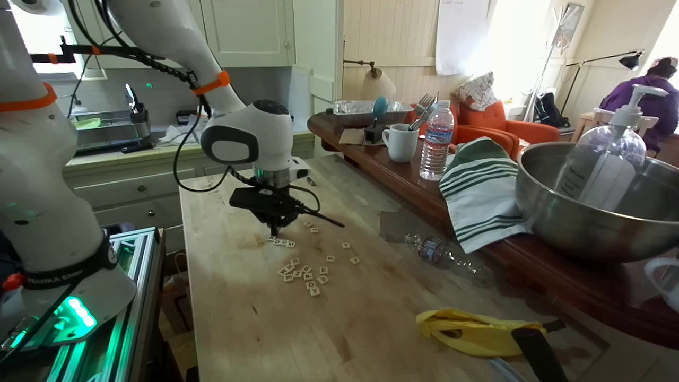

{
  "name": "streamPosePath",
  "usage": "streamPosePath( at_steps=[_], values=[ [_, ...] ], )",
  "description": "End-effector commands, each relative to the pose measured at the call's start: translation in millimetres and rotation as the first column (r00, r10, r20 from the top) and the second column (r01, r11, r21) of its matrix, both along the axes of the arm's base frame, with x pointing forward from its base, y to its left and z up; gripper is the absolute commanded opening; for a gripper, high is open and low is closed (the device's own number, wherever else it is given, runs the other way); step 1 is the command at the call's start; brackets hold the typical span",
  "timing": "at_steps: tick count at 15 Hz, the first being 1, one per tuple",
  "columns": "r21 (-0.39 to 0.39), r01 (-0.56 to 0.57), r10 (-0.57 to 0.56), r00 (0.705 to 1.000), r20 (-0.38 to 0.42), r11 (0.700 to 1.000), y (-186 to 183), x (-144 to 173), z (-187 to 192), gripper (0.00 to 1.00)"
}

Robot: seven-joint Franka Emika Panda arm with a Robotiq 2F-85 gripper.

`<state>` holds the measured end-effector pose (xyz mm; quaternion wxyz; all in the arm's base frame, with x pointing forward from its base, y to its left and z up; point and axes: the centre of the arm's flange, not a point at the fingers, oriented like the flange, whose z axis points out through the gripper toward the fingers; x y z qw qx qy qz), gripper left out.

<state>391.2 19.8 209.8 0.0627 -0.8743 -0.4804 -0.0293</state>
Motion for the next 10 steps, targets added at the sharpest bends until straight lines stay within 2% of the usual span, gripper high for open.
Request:
streamPosePath(
  at_steps=[1, 10],
  values=[
    [-0.023, -0.008, 0.007, 0.999, -0.038, 1.0, -10.0, -59.3, -2.0, 0.0],
    [-0.044, -0.032, 0.03, 0.998, -0.051, 0.999, -12.6, -61.0, -3.4, 0.0]
  ],
)
